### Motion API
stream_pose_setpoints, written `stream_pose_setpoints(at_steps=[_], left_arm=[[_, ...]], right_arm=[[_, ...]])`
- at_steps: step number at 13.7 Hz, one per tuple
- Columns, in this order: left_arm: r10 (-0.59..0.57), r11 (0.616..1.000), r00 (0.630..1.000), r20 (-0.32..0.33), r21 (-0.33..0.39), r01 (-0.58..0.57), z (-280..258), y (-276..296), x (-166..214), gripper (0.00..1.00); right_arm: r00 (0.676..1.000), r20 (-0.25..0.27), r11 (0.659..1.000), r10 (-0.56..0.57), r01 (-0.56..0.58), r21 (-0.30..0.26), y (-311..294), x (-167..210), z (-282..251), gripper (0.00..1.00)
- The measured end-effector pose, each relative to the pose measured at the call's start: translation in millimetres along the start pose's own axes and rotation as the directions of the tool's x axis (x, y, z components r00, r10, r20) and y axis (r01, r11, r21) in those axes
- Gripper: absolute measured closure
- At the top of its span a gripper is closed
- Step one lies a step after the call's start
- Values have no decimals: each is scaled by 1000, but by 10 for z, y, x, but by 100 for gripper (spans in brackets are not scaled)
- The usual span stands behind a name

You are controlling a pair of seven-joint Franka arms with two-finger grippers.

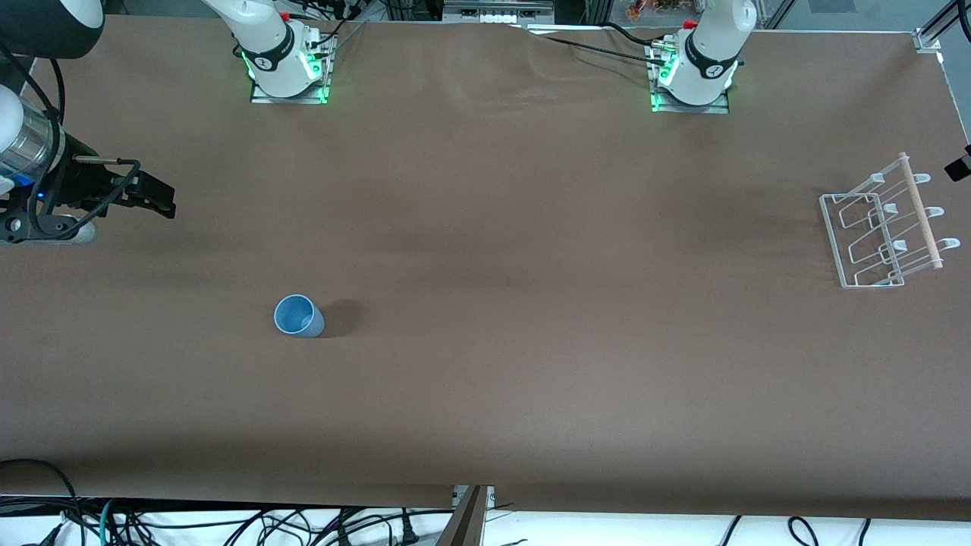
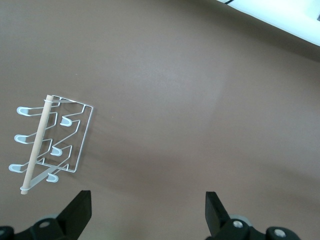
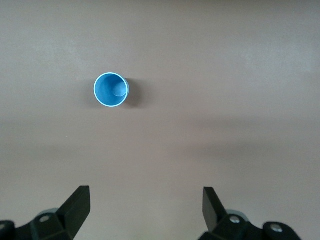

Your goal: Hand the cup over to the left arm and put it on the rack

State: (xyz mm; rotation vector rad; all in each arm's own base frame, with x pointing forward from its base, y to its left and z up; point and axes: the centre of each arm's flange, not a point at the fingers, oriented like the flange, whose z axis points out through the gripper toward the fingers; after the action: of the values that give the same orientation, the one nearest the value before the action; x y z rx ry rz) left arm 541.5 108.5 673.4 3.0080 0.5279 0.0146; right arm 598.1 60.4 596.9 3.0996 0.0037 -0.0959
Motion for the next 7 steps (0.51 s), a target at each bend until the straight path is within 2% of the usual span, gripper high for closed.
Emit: stream_pose_setpoints(at_steps=[7], left_arm=[[13,1000,999,42,9,-13,264,103,136,0]], right_arm=[[1000,0,1000,1,-1,0,6,1,0,0]])
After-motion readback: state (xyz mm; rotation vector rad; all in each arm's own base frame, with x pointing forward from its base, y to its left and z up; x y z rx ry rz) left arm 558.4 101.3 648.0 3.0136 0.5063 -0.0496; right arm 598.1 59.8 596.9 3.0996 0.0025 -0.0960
